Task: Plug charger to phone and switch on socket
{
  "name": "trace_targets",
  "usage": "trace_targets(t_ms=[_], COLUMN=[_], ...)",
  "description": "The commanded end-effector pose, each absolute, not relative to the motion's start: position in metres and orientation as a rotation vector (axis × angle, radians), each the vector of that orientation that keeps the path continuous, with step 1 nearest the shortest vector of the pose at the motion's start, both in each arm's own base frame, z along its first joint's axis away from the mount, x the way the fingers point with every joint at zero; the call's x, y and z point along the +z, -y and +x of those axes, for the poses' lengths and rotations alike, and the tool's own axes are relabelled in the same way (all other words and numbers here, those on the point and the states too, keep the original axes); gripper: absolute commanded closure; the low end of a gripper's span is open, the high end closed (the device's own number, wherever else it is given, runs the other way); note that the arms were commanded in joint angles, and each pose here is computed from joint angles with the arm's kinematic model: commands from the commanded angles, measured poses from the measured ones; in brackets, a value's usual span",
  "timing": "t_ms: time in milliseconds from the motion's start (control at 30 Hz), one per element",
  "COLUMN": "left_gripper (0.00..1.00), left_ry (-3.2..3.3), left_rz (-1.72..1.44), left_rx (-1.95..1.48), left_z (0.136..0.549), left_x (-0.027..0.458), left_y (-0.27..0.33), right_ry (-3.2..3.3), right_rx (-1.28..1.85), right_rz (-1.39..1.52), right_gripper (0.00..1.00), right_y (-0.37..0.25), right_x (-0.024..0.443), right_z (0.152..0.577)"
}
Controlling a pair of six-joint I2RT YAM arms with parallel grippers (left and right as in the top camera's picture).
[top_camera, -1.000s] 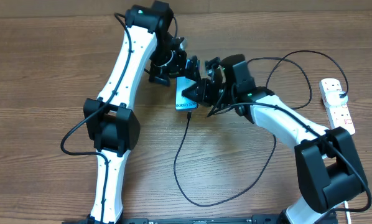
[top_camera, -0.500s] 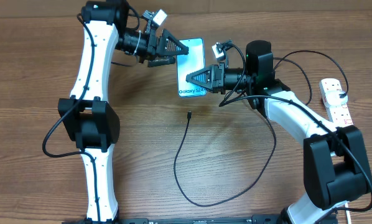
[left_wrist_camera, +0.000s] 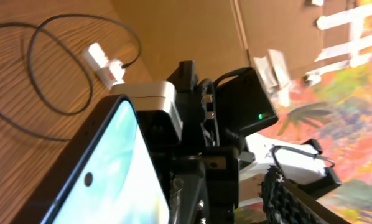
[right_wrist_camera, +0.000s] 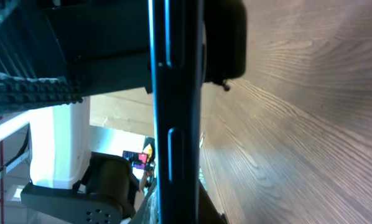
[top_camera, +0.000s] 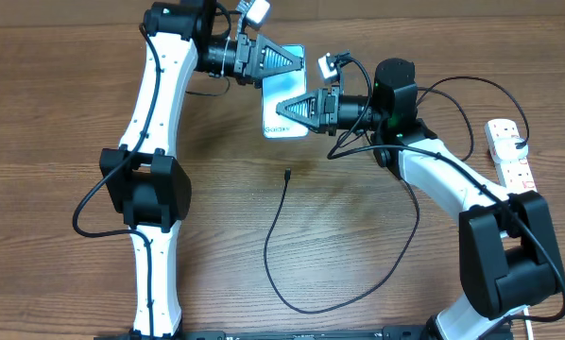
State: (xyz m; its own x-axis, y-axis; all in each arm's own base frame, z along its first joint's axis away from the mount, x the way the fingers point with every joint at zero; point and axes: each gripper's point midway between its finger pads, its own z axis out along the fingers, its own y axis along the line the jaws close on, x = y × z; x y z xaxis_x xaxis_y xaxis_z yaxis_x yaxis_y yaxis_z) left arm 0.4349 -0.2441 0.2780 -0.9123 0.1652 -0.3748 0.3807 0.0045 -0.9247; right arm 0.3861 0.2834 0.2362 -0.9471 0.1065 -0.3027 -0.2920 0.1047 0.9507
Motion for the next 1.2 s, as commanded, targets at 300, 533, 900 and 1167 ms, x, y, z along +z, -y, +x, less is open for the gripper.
trace_targets(t_ms=[300,533,900,1167], left_gripper=[0.58,0.61,0.59,0.63], left_ry=[-2.023,-2.022,-2.008,-2.001], left_rz=[0.575,0.576,0.594,0.604], left_rx=[-2.108,-2.108,-2.096,-2.09], left_z=[0.428,0.429,0.43,0.431], left_x=[0.306,0.306,0.306,0.306], left_y=[0.243,0.243,0.244,0.244], right_ry=[-1.997,-1.97,-1.93,-1.979], right_rx=[1.824,1.791,1.795,1.843], right_rz=[-0.094,-0.021,-0.01,-0.066], right_gripper=[0.96,0.96,0.96,0.96], right_y=[-0.278,-0.275,-0.274,-0.281], right_x=[0.254,0.257,0.265,0.26], right_z=[0.41,0.421,0.424,0.411])
